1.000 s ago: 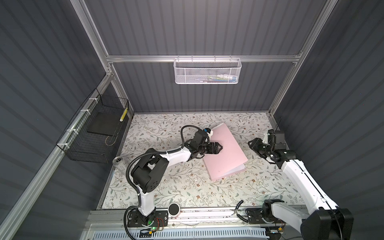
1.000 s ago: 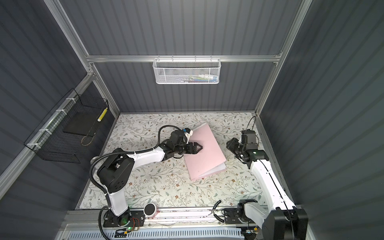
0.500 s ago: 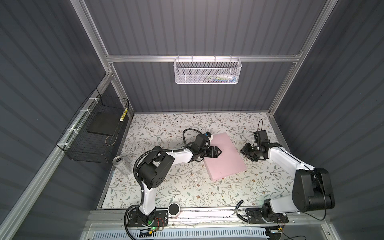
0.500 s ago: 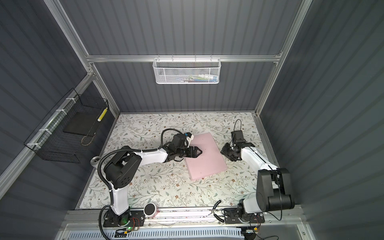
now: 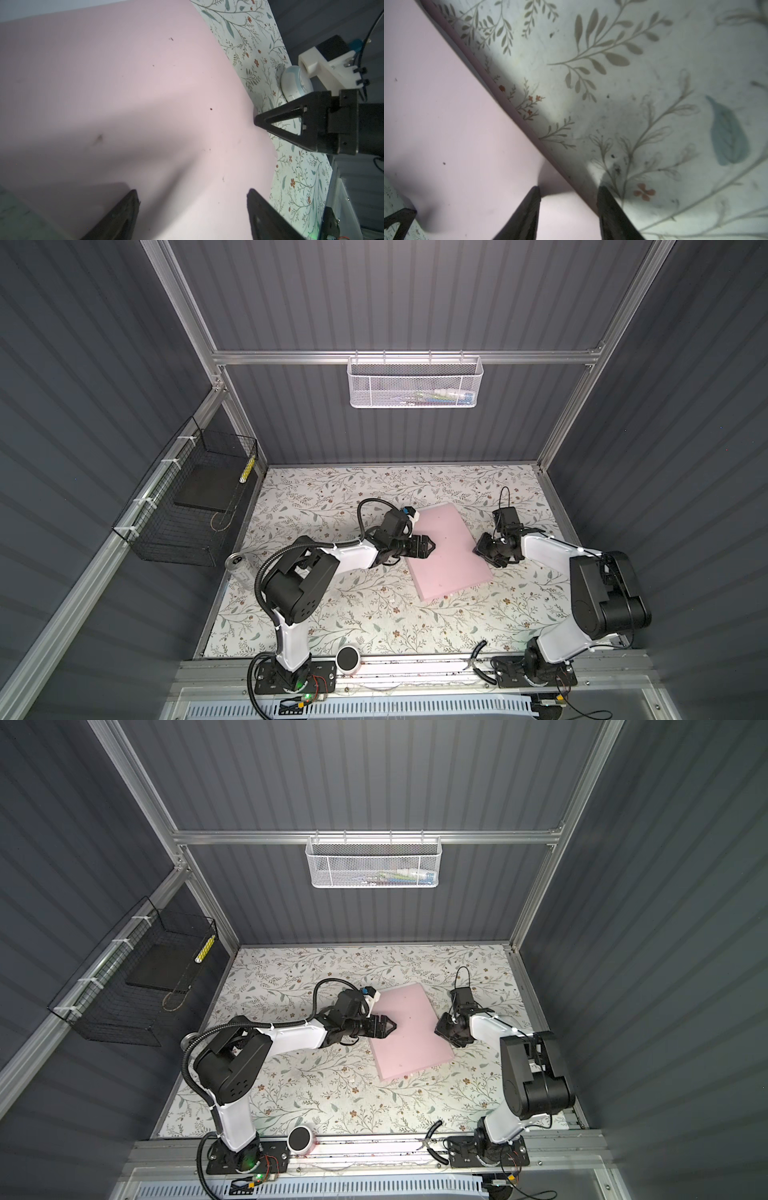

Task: Put the files into the folder

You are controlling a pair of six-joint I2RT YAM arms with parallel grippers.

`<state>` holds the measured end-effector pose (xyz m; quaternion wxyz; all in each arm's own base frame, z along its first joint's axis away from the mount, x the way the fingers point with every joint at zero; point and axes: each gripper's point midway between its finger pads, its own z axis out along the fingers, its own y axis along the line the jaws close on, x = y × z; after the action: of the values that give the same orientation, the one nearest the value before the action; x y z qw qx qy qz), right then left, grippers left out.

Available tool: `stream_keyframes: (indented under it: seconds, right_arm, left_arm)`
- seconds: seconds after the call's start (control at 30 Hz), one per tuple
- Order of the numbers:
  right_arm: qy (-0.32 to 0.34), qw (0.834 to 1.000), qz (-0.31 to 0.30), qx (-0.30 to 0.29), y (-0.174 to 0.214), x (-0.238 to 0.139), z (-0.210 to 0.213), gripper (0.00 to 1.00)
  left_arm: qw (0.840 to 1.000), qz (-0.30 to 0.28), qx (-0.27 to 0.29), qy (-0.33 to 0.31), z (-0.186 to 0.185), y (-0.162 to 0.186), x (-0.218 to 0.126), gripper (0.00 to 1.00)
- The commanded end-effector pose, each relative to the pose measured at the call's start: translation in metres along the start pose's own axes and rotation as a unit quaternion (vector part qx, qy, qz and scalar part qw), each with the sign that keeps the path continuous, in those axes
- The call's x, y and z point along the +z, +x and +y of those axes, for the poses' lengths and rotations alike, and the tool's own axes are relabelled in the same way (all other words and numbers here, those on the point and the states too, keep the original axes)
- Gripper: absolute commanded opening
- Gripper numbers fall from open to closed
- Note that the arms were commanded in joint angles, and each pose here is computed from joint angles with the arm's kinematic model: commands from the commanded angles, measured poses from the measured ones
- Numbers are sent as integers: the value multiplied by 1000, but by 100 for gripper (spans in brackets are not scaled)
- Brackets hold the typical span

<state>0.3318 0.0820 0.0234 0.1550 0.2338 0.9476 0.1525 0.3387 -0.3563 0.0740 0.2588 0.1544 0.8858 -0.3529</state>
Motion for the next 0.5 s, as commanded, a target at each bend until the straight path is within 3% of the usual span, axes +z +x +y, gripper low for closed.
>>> stream_keyframes:
  seconds: [0.0,0.23,0.47]
  right_arm:
    - [-11,1000,25,-8,21,10,8,47]
    - [-30,998,55,-24,53,25,39,46]
    - [-42,997,49,-39,56,20,67,46]
  left_arm:
    - [1000,-3,0,-29,21,-4,-15,83]
    - [999,-14,0,-46,37,-18,-28,83]
    - [998,-21,-3,-54,44,-21,-36,83]
